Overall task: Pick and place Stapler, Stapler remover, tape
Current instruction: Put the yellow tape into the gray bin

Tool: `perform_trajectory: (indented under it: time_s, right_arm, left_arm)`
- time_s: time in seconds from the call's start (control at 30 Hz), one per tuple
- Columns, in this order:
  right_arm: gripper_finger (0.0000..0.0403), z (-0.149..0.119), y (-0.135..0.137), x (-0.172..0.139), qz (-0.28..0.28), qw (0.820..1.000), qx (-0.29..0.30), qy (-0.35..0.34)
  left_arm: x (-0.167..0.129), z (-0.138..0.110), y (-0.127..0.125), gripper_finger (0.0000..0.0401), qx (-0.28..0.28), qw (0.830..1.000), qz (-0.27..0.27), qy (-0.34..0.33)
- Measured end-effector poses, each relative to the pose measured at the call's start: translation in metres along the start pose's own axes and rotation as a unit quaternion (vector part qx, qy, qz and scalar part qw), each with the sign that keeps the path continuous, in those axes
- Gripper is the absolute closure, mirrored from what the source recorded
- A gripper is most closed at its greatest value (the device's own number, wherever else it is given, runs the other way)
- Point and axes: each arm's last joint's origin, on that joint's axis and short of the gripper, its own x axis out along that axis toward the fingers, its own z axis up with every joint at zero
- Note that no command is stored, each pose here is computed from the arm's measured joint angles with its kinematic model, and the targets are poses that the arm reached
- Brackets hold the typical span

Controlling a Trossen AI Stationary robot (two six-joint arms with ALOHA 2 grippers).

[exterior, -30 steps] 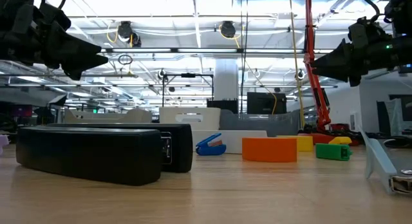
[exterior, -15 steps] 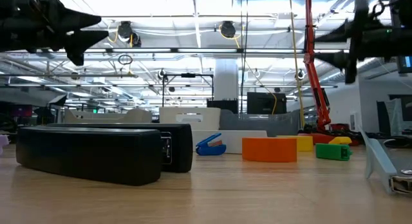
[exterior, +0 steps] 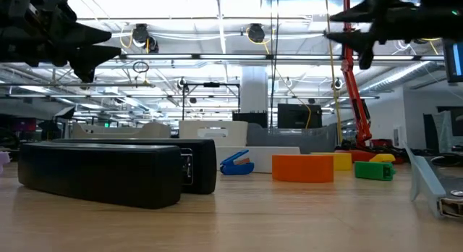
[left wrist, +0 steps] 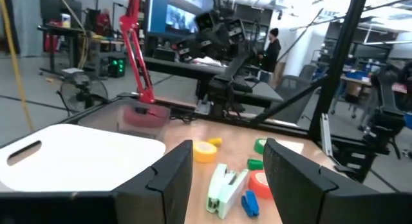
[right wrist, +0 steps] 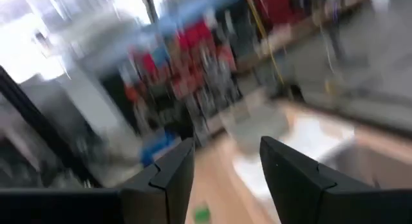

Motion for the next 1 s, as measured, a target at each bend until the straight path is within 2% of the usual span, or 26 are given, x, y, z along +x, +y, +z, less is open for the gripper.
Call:
perform_trajectory:
  time_s: [0.1,0.2,0.33,0.47,0.6,0.7,0.83,1.0]
  right_arm:
    - [0.0234,0.009,0.004,0.019,-0.034,0.994,-0.020,0.101]
    - [0.0234,0.012,0.007,0.035,-0.068,0.974,-0.037,0.211]
    - [0.0234,0.004,0.008,0.049,-0.113,0.926,-0.039,0.357]
    - [0.0234,-0.012,0.005,0.059,-0.141,0.880,-0.029,0.452]
    - [0.0234,-0.031,0.001,0.066,-0.169,0.844,-0.005,0.509]
    - [0.0234,-0.042,-0.005,0.071,-0.190,0.823,0.006,0.535]
    - [0.0234,-0.051,-0.011,0.077,-0.226,0.808,0.028,0.544]
    - [0.0234,-0.059,-0.016,0.082,-0.270,0.792,0.082,0.541]
  left_arm:
    - [0.000,-0.001,0.000,0.0212,0.000,1.000,0.000,0.003]
    - [0.000,-0.002,0.000,0.0212,0.000,1.000,0.001,0.009]
    - [0.000,-0.003,0.000,0.0212,0.000,1.000,0.002,0.016]
    - [0.000,-0.005,0.001,0.0212,0.000,1.000,0.004,0.027]
    - [0.000,-0.006,0.001,0.0212,0.001,0.999,0.006,0.033]
    - [0.000,-0.007,0.001,0.0212,0.004,0.999,0.010,0.035]
    - [0.000,-0.007,0.001,0.0212,0.006,0.999,0.010,0.035]
    - [0.000,-0.007,0.001,0.0212,0.005,0.999,0.010,0.036]
